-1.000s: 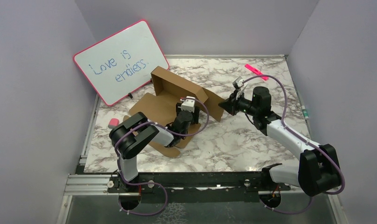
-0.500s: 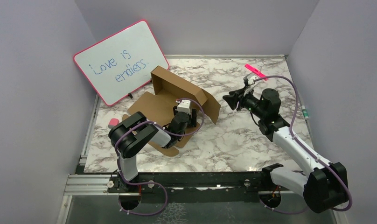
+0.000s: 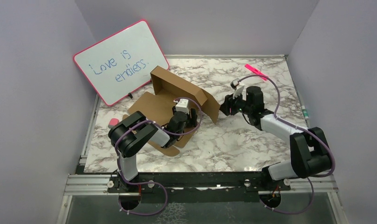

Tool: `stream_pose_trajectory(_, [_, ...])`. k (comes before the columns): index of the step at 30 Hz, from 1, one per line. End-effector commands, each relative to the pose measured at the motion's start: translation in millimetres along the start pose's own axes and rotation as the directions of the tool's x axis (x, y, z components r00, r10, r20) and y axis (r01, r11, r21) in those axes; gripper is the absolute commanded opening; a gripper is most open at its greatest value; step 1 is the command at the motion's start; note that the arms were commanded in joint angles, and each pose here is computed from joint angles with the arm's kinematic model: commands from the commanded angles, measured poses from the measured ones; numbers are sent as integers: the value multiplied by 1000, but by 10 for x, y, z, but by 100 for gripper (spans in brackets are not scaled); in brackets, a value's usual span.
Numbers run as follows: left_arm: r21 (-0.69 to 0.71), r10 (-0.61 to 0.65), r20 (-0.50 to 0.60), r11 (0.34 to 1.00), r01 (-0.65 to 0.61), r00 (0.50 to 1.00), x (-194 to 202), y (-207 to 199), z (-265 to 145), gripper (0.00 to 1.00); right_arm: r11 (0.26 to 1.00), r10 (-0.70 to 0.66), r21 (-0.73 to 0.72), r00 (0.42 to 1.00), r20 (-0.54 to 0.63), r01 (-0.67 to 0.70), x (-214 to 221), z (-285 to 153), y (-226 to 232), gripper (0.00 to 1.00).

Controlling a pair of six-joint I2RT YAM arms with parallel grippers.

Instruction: Fold the paper box

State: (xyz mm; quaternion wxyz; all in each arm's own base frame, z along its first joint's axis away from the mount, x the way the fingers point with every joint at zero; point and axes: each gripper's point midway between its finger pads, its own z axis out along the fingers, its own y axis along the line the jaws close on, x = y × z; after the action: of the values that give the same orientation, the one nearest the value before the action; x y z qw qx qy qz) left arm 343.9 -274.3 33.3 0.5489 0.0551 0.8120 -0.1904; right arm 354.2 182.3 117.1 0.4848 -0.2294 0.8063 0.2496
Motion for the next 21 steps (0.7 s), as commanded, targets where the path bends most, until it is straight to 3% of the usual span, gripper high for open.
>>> stream_pose_trajectory(1, [26, -23, -75, 999, 25, 997, 255, 20, -17, 67, 982, 34, -186, 999, 24, -29, -108, 105, 306, 47])
stream_pose_trajectory(14, [68, -47, -133, 996, 56, 990, 420, -36, 2, 57, 926, 131, -358, 991, 4, -121, -93, 305, 639, 47])
stream_pose_trajectory(21, [74, -37, -147, 996, 49, 988, 460, -35, 0, 52, 917, 188, -361, 982, 7, -173, -225, 346, 651, 47])
